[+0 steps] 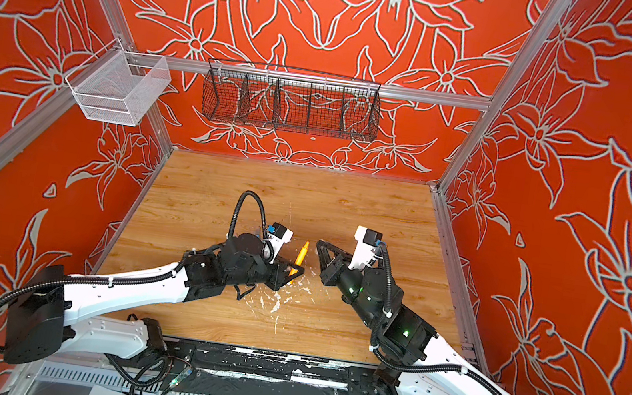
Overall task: Insert the pens into the pen caps
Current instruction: 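Lift the cap and bring it above the orange marker tip with the right gripper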
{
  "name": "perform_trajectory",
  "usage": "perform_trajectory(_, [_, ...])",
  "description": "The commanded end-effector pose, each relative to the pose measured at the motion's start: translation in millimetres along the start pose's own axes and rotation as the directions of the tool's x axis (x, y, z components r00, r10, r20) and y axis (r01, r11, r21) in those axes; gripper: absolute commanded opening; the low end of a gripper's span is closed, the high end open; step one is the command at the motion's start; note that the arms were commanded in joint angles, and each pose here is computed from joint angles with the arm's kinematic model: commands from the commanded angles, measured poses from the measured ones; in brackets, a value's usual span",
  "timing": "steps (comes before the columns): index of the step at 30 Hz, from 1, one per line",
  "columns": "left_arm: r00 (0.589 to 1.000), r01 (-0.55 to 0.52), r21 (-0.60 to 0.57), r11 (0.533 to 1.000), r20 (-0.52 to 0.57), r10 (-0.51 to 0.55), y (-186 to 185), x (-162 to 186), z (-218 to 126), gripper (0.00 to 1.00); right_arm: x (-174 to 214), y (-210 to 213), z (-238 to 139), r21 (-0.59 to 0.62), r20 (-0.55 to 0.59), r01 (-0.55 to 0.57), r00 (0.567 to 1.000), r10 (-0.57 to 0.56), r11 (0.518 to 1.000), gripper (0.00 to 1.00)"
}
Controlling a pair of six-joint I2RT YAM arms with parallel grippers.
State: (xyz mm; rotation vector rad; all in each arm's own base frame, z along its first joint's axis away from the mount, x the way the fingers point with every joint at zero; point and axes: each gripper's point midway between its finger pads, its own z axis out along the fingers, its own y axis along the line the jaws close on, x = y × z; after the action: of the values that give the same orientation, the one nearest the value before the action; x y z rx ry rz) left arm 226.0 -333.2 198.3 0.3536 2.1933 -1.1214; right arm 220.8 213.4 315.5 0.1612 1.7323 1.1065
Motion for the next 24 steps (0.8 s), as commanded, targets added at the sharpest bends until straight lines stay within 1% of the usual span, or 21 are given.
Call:
perform_trajectory(1, [0.998,0.057,0.053,0.997,0.012,-0.058,-16.1,-3.6,-0.7,0.00,-18.1,10.3,6.6,-0.034,0.090,-0.017,0.996,0.020,0.999,0.02])
perform_trajectory(5, [0.999,0.053,0.082,0.995,-0.007,-0.053,-31.5,0.2,-1.5,0.00,-13.7,16.2,24.2,-0.030,0.046,-0.010,0.999,0.011,0.999,0.00])
perform_trajectory(9, [0.998,0.051,0.101,0.994,-0.027,-0.048,-43.1,4.7,-3.5,0.00,-12.6,6.0,37.1,-0.020,0.030,-0.061,0.998,0.062,0.998,0.00])
perform_trajectory(14, [0.999,0.035,0.084,0.996,-0.016,-0.034,-42.9,5.2,-7.9,0.00,-18.7,-11.1,36.7,0.002,0.054,-0.095,0.994,0.095,0.995,0.00])
perform_trajectory(18, [0.999,0.034,0.095,0.995,-0.015,-0.033,-45.4,5.1,-10.7,0.00,-18.5,-20.2,33.4,0.004,0.060,-0.122,0.991,0.122,0.992,0.00])
perform_trajectory(24, [1.000,0.009,0.095,0.995,0.016,-0.011,-48.5,-2.4,-19.8,0.00,-4.8,-23.2,34.5,-0.007,0.009,-0.132,0.991,0.132,0.991,0.00])
